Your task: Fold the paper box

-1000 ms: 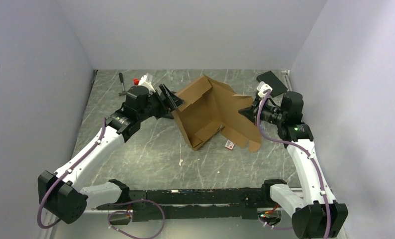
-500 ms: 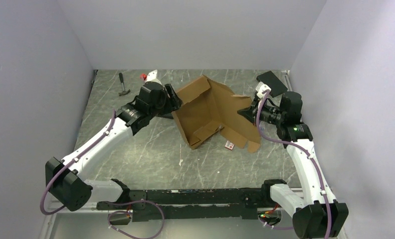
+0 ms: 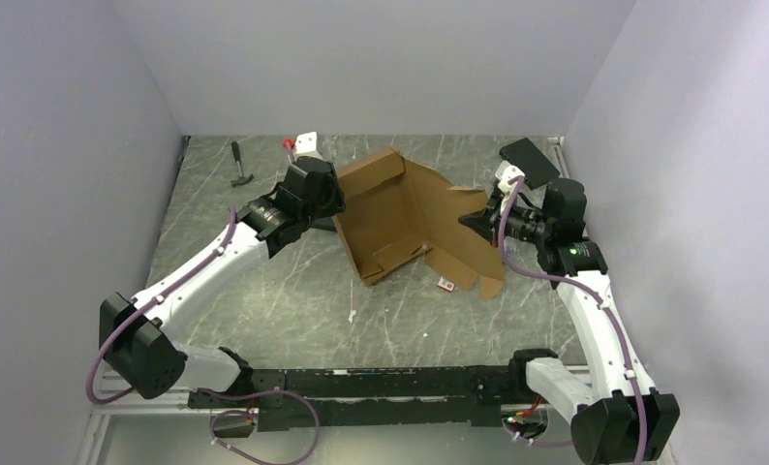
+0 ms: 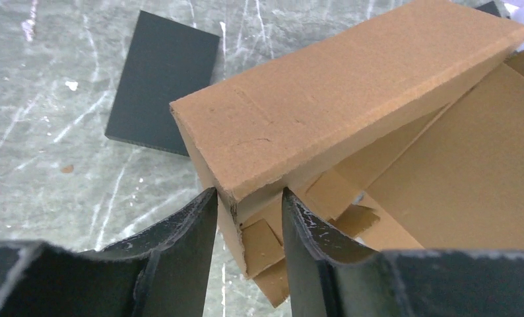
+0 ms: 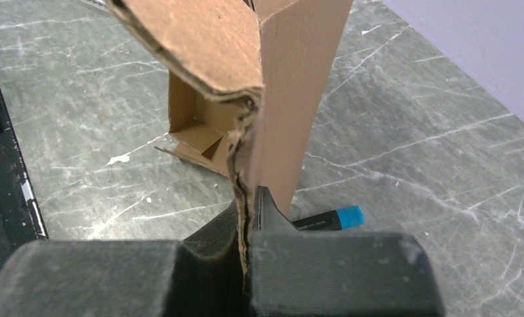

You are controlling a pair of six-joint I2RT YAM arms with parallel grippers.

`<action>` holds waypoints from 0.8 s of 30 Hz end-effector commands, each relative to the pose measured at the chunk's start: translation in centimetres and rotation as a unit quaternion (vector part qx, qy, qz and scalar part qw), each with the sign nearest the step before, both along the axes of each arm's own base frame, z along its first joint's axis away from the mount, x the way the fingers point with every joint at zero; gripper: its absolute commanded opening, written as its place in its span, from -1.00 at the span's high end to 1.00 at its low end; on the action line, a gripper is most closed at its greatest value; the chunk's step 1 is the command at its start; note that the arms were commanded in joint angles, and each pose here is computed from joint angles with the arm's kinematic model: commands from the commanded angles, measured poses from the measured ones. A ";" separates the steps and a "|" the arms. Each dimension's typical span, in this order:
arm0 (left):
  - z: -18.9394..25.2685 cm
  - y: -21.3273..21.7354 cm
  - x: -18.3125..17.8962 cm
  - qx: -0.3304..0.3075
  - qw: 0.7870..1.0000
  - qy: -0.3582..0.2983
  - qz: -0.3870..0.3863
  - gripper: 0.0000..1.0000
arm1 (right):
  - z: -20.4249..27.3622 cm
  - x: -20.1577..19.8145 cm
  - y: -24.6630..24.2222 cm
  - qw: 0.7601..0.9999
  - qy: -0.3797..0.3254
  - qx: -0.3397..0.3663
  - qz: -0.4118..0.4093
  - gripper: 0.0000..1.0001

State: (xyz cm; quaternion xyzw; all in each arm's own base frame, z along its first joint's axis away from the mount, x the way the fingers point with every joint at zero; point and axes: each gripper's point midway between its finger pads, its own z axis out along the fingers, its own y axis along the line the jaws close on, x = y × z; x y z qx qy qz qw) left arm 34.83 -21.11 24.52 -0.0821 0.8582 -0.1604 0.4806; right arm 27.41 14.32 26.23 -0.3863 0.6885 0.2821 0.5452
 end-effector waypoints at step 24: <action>2.3 0.0 5.1 0.078 0.989 -0.124 -0.036 0.94 | 0.5 -1.2 1.6 0.999 -0.009 0.021 0.049 1.00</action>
